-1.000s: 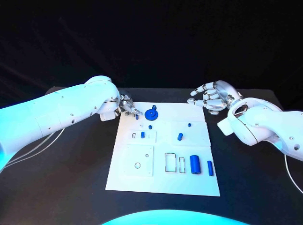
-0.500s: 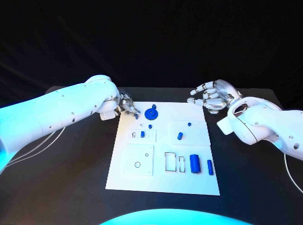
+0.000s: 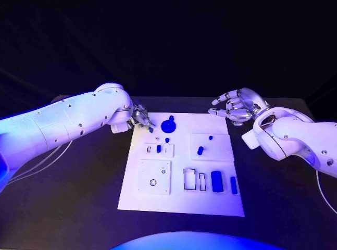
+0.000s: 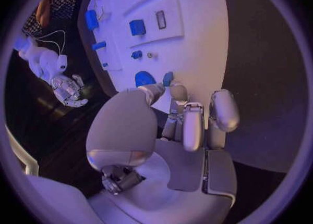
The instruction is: Assemble the parts on the task board
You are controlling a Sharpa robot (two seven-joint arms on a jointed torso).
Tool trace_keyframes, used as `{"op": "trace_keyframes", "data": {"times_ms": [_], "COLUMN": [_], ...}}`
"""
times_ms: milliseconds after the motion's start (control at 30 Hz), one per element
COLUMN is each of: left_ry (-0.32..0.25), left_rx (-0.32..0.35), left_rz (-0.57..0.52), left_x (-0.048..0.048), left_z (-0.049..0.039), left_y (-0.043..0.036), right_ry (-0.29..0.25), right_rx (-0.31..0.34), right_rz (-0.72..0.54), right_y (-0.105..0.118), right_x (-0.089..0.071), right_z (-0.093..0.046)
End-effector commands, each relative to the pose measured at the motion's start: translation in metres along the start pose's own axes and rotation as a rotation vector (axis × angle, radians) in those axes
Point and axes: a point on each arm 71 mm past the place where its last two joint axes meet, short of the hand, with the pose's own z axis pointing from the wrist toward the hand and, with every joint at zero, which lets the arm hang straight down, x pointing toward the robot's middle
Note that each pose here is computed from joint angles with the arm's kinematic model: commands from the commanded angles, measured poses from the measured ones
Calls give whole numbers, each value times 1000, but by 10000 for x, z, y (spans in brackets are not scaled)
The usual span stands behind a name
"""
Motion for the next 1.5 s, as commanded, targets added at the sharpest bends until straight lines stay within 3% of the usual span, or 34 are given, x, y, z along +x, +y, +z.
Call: {"op": "trace_keyframes", "data": {"times_ms": [33,533,900,1200,1500], "left_ry": [16,-8,3,8,14], "left_rx": [16,57,101,137,155], "left_rz": [0,-18,-66,-42,-2], "left_x": [11,40,98,171,277], "left_z": [-4,-78,-245,-415,-508], "left_y": [-10,-21,38,87,104], "right_ry": [5,5,1,-1,-3], "right_rx": [-12,-14,-13,-11,-9], "right_rz": [0,0,0,-1,-1], "right_y": [11,15,7,-2,-12], "right_x": [8,11,-1,-14,-20], "right_z": [1,3,-4,-12,-15]}}
